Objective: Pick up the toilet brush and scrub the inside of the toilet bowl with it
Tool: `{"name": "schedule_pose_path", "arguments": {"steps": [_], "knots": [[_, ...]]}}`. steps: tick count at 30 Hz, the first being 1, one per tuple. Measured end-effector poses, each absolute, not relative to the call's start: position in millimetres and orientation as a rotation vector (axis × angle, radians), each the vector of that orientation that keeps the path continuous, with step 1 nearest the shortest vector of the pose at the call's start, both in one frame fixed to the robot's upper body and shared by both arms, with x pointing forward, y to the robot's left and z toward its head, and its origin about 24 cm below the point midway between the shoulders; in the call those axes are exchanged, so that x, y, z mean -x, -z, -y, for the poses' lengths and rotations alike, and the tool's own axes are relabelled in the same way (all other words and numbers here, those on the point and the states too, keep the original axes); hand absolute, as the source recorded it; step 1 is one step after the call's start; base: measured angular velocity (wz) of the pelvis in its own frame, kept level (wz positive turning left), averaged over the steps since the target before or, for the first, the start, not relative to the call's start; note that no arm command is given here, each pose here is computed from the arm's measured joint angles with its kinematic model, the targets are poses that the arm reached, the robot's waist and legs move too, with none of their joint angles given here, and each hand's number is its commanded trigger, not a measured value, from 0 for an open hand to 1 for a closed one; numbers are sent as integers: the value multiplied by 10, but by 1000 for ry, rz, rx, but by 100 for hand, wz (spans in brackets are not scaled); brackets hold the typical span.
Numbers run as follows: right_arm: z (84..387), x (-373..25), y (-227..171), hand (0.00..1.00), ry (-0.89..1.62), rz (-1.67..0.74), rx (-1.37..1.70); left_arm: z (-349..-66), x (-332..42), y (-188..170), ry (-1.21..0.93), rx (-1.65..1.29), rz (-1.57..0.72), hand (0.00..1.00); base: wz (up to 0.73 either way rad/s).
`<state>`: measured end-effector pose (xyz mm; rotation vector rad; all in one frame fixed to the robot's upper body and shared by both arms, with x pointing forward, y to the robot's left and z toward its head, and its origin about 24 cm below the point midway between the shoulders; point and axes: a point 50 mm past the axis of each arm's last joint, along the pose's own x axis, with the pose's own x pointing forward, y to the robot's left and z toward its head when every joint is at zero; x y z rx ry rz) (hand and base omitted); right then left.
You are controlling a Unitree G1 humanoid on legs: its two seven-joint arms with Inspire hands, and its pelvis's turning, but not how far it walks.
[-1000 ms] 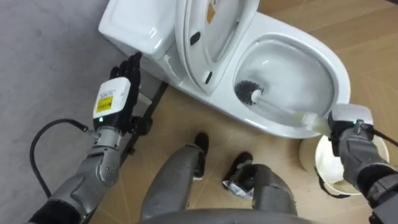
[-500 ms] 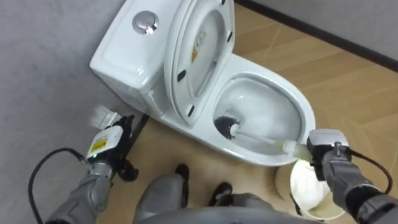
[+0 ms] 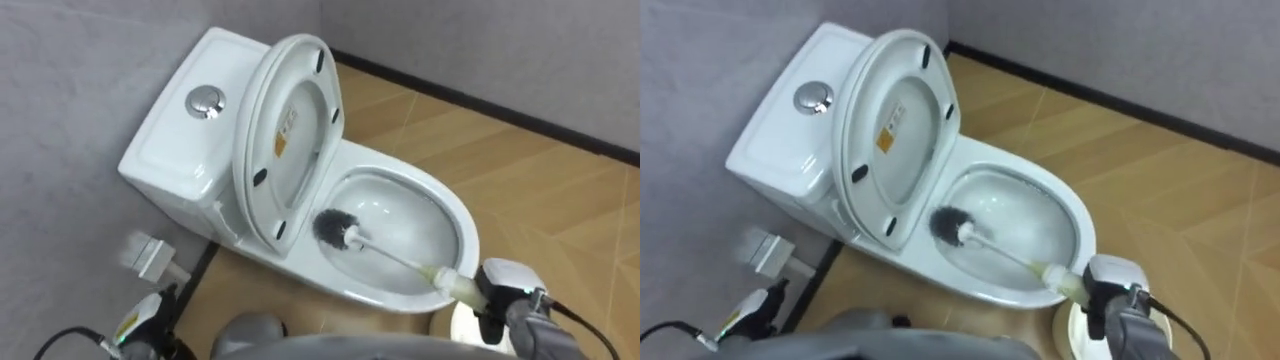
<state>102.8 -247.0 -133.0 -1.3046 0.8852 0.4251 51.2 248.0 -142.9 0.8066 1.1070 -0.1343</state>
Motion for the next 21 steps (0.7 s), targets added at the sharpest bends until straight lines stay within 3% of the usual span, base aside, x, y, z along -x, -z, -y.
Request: {"name": "schedule_pose_path", "arguments": {"steps": [10, 21], "knots": [[2591, -964, 1182, 100, -72, -880, 1000, -2505, -206, 1489, -10, -656, -1246, 0, -26], [2662, -976, 1124, 100, 262, -832, 721, -2543, -374, 1477, -88, -576, -1214, 0, -18]]}}
